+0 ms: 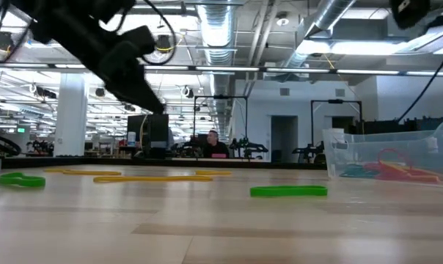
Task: Pick and place items into bin
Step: Put the yellow rubber band into the transparent bin
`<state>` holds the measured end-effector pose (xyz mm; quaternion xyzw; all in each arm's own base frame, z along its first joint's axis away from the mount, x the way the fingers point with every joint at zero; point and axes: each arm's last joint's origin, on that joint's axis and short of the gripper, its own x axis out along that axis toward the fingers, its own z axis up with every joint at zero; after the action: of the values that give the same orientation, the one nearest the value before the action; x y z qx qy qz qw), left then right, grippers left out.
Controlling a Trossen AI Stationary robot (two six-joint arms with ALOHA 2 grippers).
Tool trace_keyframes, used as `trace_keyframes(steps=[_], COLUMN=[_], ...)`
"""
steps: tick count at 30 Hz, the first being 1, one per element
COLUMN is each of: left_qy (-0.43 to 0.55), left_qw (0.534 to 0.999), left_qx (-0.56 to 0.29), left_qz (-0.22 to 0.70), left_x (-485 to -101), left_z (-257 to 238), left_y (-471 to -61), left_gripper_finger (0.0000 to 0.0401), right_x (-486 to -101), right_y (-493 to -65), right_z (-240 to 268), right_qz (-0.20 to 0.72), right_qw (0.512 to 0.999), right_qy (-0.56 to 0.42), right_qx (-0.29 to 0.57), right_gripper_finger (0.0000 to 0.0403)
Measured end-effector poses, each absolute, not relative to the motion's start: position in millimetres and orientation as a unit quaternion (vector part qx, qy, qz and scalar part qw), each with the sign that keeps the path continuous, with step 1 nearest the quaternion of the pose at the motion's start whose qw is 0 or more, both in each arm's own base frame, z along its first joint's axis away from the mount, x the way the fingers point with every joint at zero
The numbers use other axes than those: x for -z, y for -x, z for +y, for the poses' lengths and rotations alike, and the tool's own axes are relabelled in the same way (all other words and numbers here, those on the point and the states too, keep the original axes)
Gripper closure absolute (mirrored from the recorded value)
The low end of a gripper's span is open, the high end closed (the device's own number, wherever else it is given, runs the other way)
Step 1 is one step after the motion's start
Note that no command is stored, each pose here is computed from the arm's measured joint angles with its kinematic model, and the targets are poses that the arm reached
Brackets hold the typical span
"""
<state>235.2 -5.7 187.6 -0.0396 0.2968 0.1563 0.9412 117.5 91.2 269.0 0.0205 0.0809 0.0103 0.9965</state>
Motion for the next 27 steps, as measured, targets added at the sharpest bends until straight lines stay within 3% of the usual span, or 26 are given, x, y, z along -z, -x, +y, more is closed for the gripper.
trace_keyframes(steps=[5,10,17,27], left_qy=[-0.001,-0.046,0.008,0.077], left_qw=[0.957,0.943,0.929,0.900], left_qx=[-0.055,-0.064,-0.096,-0.114], left_qz=[0.284,0.322,0.358,0.413], left_x=[-167.7,-144.0,-120.3,-112.4], left_z=[2.7,20.7,56.7,65.2], left_y=[-267.2,-301.1,-337.5,-335.0], left_gripper_finger=[0.0303,0.0303,0.0303,0.0303], right_x=[-215.9,-185.6,-175.9,-174.0], right_y=[-128.9,-133.2,-138.5,-139.1], right_z=[88.7,84.7,87.8,88.7], right_qz=[0.005,0.017,0.041,0.047], right_qw=[1.000,0.999,0.999,0.998], right_qy=[-0.010,-0.023,-0.015,-0.011], right_qx=[0.012,0.030,0.033,0.027], right_gripper_finger=[0.0296,0.0296,0.0296,0.0296])
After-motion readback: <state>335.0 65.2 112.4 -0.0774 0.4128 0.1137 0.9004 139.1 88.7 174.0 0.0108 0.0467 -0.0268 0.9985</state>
